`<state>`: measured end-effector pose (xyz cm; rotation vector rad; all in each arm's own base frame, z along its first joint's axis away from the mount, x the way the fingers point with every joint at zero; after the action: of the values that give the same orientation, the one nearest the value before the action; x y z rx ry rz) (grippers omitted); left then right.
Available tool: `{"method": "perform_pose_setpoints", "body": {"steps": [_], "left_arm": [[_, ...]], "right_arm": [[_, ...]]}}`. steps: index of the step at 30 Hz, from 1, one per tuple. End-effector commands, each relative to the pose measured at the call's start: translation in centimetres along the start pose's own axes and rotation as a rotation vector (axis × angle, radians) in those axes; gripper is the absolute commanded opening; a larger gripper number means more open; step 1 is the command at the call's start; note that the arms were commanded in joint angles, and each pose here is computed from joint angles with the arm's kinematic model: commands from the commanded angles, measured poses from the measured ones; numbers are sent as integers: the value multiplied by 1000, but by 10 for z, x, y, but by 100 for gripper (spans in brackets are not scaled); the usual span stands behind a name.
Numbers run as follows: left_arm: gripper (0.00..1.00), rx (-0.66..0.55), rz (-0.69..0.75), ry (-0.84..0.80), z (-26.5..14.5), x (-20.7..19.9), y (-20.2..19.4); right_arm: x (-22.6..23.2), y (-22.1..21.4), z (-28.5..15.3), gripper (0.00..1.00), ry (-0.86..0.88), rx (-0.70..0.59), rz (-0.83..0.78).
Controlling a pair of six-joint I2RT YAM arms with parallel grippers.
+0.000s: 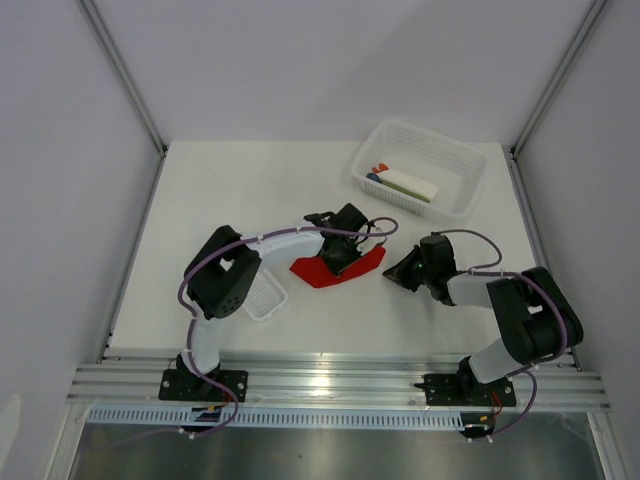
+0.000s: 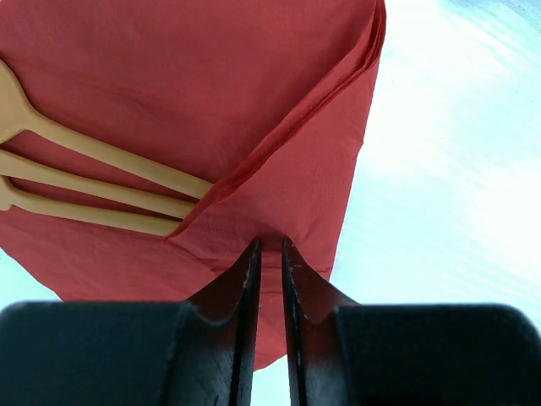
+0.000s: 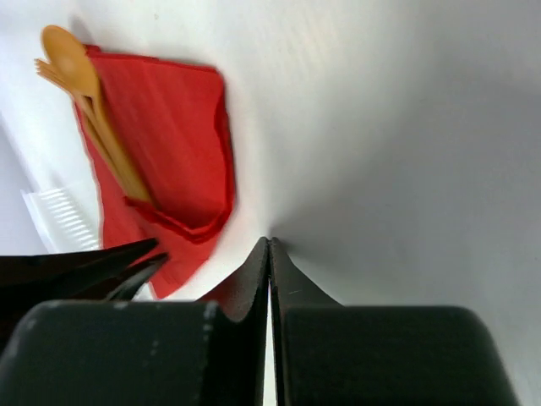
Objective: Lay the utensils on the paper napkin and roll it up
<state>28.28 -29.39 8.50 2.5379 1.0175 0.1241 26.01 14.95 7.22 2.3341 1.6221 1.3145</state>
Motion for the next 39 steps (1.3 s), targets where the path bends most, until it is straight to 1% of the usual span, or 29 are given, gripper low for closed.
{"method": "perform_pose_setpoints", "body": {"steps": [1,5,10,15,19,21,27,28,29,31,32,34,37,39], "left_arm": [[19,-5,-7,-5,-2,2,-1],[19,-3,-5,-5,-1,3,-3],[19,-5,-2,-3,-1,3,-2],[20,0,1,-4,1,3,-2],[20,-6,3,-2,0,4,0],[20,-3,3,-2,0,4,-1],[20,-5,3,-2,0,4,-1],[20,-2,4,-2,1,4,-2],[20,-5,4,-2,0,4,-1],[20,-5,4,0,0,4,-1],[20,-3,4,0,0,4,-1],[20,-5,4,0,0,4,-1],[20,-3,4,-4,1,3,-1],[20,3,4,-3,1,4,-3]], "right_arm": [[-14,0,12,0,-35,9,21],[-32,-2,29,0,-98,38,42],[-35,-4,40,0,-111,65,64],[-30,-5,45,0,-48,67,85],[-20,-6,49,0,53,90,124],[-21,-8,46,0,58,92,138],[-15,1,28,0,38,36,95],[-16,-1,26,0,24,45,100],[-13,3,21,0,21,26,105],[-19,-4,13,0,-30,46,123],[-17,0,6,0,-35,18,124],[-23,-8,-1,0,-65,19,124],[-19,-15,-3,0,-71,19,94],[-19,-22,5,0,-76,38,88]]}}
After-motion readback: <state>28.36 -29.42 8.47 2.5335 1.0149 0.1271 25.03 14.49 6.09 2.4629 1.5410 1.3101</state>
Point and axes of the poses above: each gripper's point midway between its finger pads, its own z axis out along the fingers, its own x axis along the line the jaws close on, y = z × x, the point moved 7 cm from there along -z, back along the fingers, and after that the axes turned 15 degrees about -z, right-handed, at the moved point
